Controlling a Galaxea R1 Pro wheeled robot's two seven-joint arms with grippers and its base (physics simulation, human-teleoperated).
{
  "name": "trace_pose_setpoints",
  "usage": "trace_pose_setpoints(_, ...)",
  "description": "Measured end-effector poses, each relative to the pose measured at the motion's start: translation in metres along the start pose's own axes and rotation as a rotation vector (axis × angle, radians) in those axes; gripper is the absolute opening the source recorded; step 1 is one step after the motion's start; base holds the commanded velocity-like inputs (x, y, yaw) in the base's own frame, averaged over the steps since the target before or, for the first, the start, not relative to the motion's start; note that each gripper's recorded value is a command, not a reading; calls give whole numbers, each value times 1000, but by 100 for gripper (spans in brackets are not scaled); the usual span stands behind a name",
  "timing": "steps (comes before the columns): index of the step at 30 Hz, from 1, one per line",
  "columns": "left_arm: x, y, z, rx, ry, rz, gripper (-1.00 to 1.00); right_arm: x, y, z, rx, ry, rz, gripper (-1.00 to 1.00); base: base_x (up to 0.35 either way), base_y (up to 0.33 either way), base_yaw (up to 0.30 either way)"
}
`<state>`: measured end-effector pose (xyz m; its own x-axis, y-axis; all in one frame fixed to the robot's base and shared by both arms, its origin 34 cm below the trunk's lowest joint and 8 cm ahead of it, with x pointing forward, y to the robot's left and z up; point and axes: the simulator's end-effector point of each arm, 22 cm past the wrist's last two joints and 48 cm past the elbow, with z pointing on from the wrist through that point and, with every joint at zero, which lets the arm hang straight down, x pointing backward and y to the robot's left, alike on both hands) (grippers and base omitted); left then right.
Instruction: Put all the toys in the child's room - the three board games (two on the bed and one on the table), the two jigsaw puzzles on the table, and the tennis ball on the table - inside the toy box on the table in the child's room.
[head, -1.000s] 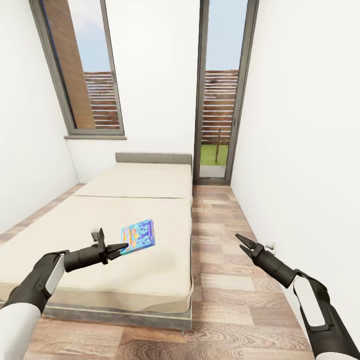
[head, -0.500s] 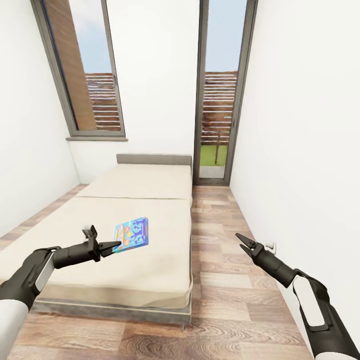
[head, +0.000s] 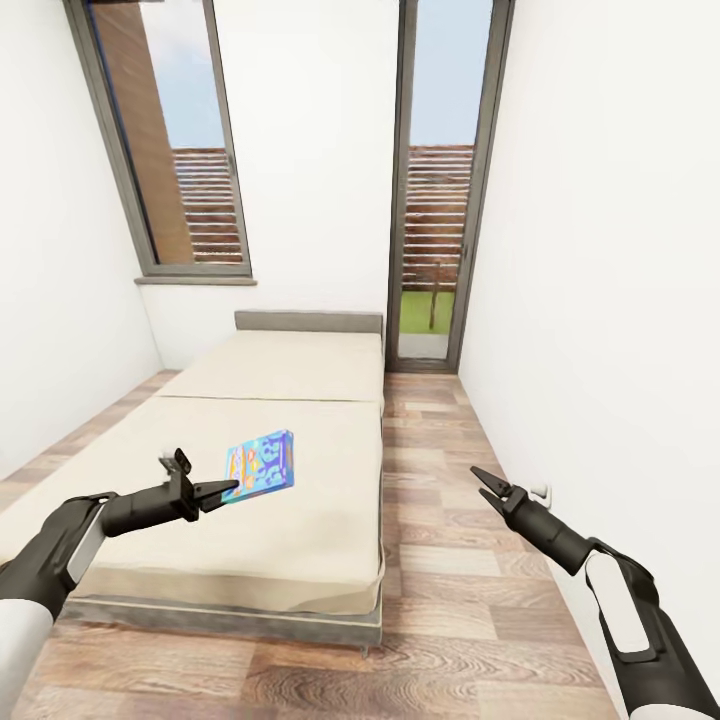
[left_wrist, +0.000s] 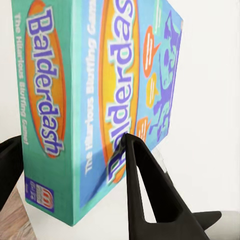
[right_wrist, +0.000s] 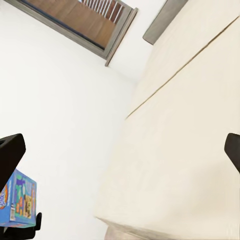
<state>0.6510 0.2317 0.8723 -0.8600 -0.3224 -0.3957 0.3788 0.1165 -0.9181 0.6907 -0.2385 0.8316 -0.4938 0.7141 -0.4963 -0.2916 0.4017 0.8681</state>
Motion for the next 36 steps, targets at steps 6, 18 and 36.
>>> trace_pose_setpoints(6, -6, -11, 1, 3, 0, 0, -100, -6, 11, 1, -4, 1, -1, 100, -11, 0, 121)
trace_pose_setpoints(18, -18, -29, -5, -11, -2, 2, -100, -19, 31, 4, -12, 1, -1, 100, -1, 0, 278)
trace_pose_setpoints(36, -34, -57, -5, -18, -2, 3, -100, -36, 58, 6, -11, -1, 1, 100, 0, 0, 293)
